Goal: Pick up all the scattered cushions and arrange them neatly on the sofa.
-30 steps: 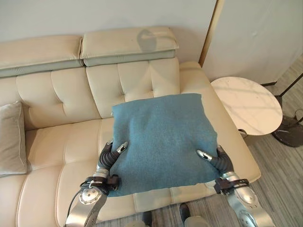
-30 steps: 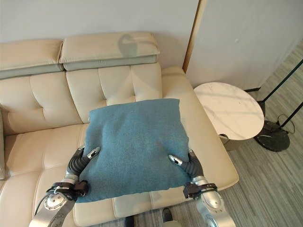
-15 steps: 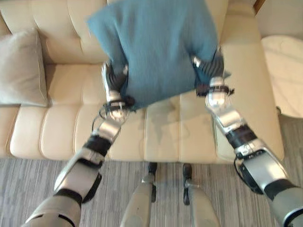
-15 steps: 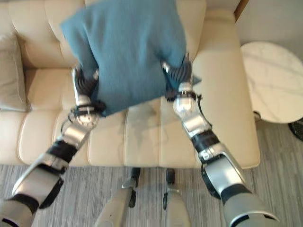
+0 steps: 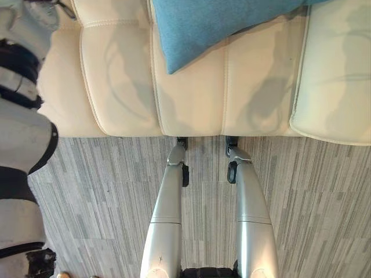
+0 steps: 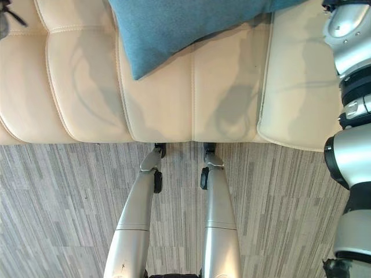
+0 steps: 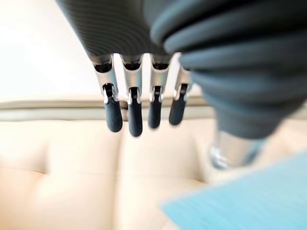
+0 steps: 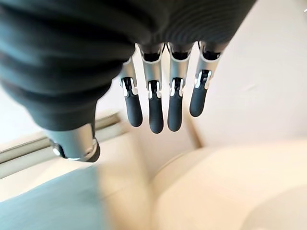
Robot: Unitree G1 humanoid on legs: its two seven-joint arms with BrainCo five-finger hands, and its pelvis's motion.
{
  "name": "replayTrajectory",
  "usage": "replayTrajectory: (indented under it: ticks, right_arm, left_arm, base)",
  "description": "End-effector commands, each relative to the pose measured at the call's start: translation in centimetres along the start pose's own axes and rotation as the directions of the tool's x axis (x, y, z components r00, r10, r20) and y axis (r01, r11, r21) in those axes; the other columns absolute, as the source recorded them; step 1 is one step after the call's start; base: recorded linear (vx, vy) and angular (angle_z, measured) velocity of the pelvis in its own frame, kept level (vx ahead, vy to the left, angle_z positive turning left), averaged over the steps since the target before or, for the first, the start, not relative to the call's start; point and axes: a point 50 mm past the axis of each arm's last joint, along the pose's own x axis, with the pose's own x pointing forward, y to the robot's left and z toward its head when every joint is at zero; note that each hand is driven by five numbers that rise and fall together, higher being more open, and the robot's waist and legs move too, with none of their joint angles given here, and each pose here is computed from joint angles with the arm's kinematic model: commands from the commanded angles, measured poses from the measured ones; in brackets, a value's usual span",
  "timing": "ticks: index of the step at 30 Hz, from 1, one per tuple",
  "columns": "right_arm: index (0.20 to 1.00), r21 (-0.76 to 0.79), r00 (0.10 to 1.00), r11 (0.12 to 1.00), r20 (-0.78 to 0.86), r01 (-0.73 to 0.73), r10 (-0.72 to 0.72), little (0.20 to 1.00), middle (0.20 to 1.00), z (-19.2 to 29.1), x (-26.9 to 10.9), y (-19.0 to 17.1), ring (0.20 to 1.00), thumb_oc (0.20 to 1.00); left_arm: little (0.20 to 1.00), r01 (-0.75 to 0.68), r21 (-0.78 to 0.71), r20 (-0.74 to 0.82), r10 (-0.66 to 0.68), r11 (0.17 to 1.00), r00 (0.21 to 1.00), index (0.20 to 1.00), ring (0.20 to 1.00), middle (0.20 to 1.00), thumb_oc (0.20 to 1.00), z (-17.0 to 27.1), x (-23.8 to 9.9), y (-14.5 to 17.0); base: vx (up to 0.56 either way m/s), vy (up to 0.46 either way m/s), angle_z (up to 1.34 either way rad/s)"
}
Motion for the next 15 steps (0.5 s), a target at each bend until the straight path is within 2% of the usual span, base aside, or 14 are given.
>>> replayTrajectory:
  ticks: [1,3,4,7,8,10,11,13,15]
  right_arm:
    - [1.0,0.055,0.998,0.998,-0.061,-0.024,0.027,1.0,1.0,-0.9,-2.3,1.7,1.0,1.0]
    - [1.0,-0.003,0.993,0.999,-0.11,-0.042,0.042,1.0,1.0,-2.4,-3.4,2.0,1.0,1.0]
    - [1.0,-0.014,0.987,0.994,-0.121,-0.106,0.104,1.0,1.0,-3.0,-4.3,2.6,1.0,1.0]
    - [1.0,0.086,0.953,0.976,-0.216,-0.199,0.213,1.0,1.0,-4.9,-7.3,3.7,1.0,1.0]
    - [1.0,0.262,0.884,0.922,-0.302,-0.285,0.358,1.0,1.0,-6.7,-13.0,5.1,1.0,1.0]
    - [1.0,0.416,0.771,0.822,-0.341,-0.389,0.538,1.0,1.0,-8.3,-21.2,5.0,1.0,1.0]
    - [1.0,0.445,0.716,0.778,-0.347,-0.443,0.606,1.0,1.0,-8.8,-24.4,4.4,1.0,1.0]
    - [1.0,0.533,0.526,0.671,-0.422,-0.515,0.738,1.0,1.0,-10.7,-32.4,1.3,1.0,1.0]
    - [1.0,0.576,0.41,0.612,-0.455,-0.541,0.791,1.0,1.0,-11.4,-36.0,-0.5,1.0,1.0]
  left_arm:
    - [1.0,0.09,-0.074,-0.064,-0.094,0.993,0.993,1.0,1.0,1.0,1.0,-0.2,-2.5,-2.7]
    - [1.0,0.126,-0.047,-0.104,-0.131,0.991,0.986,1.0,1.0,1.0,1.0,-1.7,-3.1,-2.8]
    - [1.0,0.177,-0.05,-0.128,-0.183,0.983,0.975,1.0,1.0,1.0,1.0,-2.7,-3.8,-3.2]
    - [1.0,0.229,-0.206,-0.223,-0.274,0.951,0.935,1.0,1.0,1.0,1.0,-4.6,-6.4,-4.6]
    - [1.0,0.194,-0.448,-0.362,-0.376,0.873,0.853,1.0,1.0,1.0,1.0,-7.4,-12.0,-6.3]
    - [1.0,0.151,-0.65,-0.419,-0.518,0.744,0.746,1.0,1.0,1.0,1.0,-9.5,-20.8,-7.3]
    - [1.0,0.133,-0.699,-0.441,-0.569,0.703,0.694,1.0,1.0,1.0,1.0,-9.9,-24.4,-7.3]
    - [1.0,0.095,-0.824,-0.445,-0.741,0.559,0.502,1.0,1.0,1.0,1.0,-10.0,-34.8,-6.0]
    - [1.0,0.045,-0.86,-0.456,-0.805,0.508,0.378,1.0,1.0,1.0,1.0,-9.7,-39.6,-4.8]
  base:
    - [0.0,-0.02,-0.1]
    - [-0.01,-0.019,-0.19]
    - [-0.02,-0.01,-0.28]
    - [0.02,-0.02,-0.27]
    - [0.1,-0.011,-0.12]
    - [0.18,0.005,-0.16]
    - [0.24,0.02,-0.18]
    - [0.25,0.067,0.02]
    - [0.12,0.082,0.06]
